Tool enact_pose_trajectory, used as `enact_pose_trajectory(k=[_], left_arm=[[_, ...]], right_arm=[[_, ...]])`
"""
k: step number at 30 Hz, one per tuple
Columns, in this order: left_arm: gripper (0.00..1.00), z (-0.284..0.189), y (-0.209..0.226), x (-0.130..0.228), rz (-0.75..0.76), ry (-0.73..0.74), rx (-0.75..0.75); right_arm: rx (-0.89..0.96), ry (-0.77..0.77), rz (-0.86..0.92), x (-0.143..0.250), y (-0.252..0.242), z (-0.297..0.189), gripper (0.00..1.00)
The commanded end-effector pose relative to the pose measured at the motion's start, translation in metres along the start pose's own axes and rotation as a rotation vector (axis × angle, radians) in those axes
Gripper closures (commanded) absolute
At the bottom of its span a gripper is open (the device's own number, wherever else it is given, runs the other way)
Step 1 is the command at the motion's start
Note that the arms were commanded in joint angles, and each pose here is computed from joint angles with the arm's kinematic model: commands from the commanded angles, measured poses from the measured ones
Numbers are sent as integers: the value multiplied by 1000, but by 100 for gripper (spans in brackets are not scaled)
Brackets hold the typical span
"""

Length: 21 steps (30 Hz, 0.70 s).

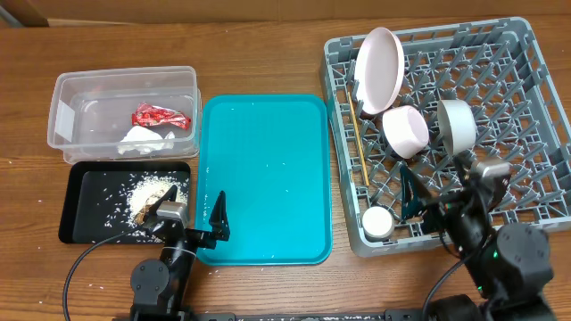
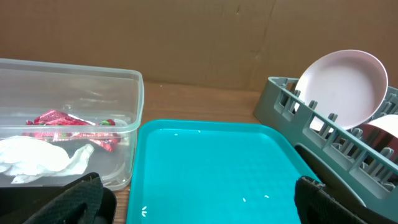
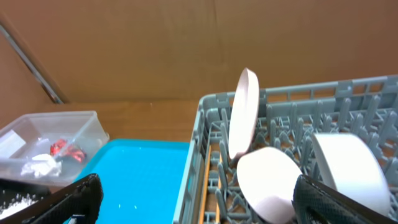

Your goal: Sort waste into correct bins and load items into the dishwasher

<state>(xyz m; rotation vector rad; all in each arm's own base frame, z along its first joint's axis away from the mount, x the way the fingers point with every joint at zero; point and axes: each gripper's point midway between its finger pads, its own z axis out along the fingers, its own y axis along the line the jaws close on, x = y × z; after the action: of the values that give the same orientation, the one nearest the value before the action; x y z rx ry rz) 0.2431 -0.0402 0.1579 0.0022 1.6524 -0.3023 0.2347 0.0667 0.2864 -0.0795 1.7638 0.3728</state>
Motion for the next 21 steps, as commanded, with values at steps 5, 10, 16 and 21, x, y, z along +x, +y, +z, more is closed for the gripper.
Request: enact_pose_trajectory(k=[5, 10, 16, 21], left_arm=[[0, 0, 3, 0, -14, -6, -15], [0, 0, 3, 0, -14, -6, -15], [0, 0, 3, 0, -14, -6, -15], [0, 0, 3, 0, -14, -6, -15]], right_arm=[[-29, -127, -5, 53, -11, -1, 0], [-43, -230, -15, 68, -16, 6, 0], [-35, -251, -15, 88, -23, 18, 0], [-20, -179, -8, 105, -27, 22, 0]])
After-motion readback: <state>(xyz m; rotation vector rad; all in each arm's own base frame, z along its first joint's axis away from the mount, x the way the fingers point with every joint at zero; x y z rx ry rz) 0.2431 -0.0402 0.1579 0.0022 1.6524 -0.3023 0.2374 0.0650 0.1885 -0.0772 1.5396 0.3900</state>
